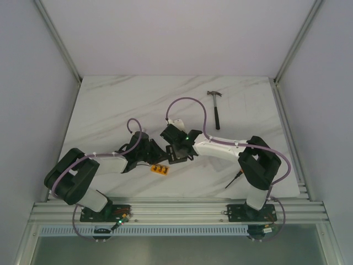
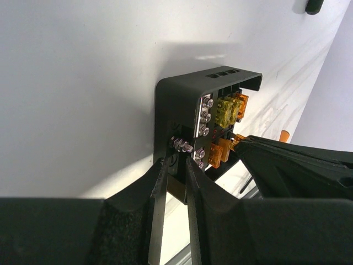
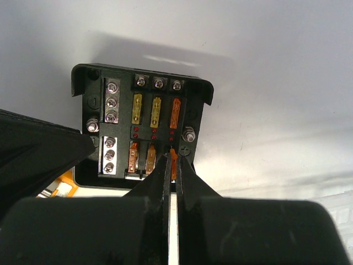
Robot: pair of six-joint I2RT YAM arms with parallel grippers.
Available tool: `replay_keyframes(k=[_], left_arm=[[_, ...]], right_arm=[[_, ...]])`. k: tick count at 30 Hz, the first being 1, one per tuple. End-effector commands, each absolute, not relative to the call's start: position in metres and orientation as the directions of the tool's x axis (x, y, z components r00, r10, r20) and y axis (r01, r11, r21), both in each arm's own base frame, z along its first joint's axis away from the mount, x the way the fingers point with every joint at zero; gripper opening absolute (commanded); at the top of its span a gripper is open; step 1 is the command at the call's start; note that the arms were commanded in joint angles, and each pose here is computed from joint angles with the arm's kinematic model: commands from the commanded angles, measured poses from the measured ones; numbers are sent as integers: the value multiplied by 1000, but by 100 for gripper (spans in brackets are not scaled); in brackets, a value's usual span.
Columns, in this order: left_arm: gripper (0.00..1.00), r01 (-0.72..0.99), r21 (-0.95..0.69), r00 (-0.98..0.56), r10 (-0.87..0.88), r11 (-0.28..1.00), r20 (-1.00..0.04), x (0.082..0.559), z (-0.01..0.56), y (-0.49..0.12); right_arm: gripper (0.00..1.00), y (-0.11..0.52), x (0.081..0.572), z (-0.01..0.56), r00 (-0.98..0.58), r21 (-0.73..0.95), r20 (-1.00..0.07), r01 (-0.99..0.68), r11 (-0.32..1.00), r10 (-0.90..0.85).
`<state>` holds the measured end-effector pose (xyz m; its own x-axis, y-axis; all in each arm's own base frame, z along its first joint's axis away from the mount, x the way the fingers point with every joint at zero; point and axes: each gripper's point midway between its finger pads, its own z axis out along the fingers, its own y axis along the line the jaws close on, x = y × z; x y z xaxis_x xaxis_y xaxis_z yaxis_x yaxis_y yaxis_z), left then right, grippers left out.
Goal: Snap on the fuse box
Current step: Install the fuse at the fuse box base.
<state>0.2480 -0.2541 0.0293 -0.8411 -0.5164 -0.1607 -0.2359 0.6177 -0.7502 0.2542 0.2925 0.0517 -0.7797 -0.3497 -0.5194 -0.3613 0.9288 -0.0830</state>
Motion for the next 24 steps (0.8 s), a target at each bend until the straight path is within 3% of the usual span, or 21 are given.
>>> replay_keyframes(k=[1,19,24], left_arm=[[29,-229,-763,-834,-526,605,-167,256,36,-260],[31,-236,-756,-828,-533,611,-173,256,35,-257],[31,-240,-753,-828,-534,612,-171,255,34,-256]], right_arm=[[0,292,257,57,-778,-93,-511,-373,923,-366],[0,297,260,69,-738,-48,-575,-401,915,-354],[0,288,256,61,-753,-73,-545,-395,916,-368]])
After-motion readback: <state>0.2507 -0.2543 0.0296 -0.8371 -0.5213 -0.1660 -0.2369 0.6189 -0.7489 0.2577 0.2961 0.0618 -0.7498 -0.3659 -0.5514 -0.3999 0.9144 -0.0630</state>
